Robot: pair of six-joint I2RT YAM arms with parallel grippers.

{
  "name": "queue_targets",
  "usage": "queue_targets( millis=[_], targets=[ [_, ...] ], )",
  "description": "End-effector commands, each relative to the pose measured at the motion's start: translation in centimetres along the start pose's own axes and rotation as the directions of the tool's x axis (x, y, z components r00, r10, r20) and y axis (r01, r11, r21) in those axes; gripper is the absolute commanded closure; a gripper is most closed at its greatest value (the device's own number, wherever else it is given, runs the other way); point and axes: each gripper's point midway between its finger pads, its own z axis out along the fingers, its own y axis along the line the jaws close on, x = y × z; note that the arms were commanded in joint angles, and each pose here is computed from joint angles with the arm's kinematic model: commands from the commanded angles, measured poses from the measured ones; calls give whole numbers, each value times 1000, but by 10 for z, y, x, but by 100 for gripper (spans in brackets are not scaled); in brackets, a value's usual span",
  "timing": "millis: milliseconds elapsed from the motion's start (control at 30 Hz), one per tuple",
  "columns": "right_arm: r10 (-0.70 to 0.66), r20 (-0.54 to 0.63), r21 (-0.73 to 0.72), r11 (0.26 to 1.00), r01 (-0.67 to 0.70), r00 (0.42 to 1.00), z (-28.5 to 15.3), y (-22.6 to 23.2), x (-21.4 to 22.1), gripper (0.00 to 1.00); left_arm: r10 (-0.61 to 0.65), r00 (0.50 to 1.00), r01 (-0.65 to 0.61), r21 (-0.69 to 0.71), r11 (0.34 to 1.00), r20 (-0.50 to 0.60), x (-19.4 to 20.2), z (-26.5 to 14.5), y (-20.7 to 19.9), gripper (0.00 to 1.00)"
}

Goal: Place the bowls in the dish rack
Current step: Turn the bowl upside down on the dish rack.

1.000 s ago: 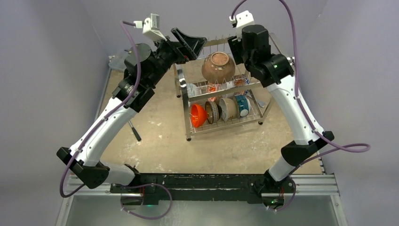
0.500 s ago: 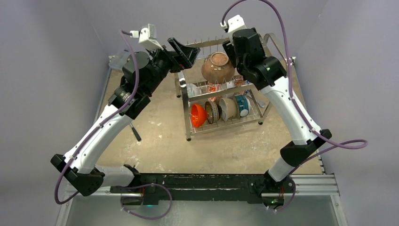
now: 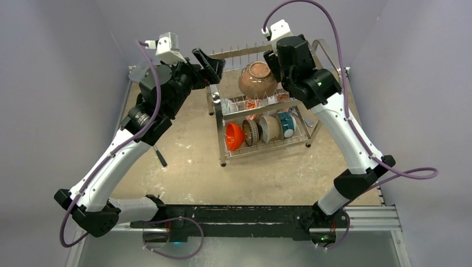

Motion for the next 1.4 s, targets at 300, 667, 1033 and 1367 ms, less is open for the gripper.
queue_targets(
  millis=[300,667,1033,1367],
  targets=[
    [-3,-18,-54,999,2,1000,-29,-3,16,15,50,999,-49,-54,997,19,-3,-7,16,8],
    [47,33,-129,991,-43,998,-34,5,1,1,86,996,-84,-96,992,13,-2,-12,26,6],
    [222,205,-404,906,-124,953,-80,22,-45,1,102,993,-92,-143,985,60,-17,-29,37,5],
    [373,197,-509,830,-230,907,-79,25,-63,1,150,989,-147,-184,972,4,-7,-38,50,4]
  ],
)
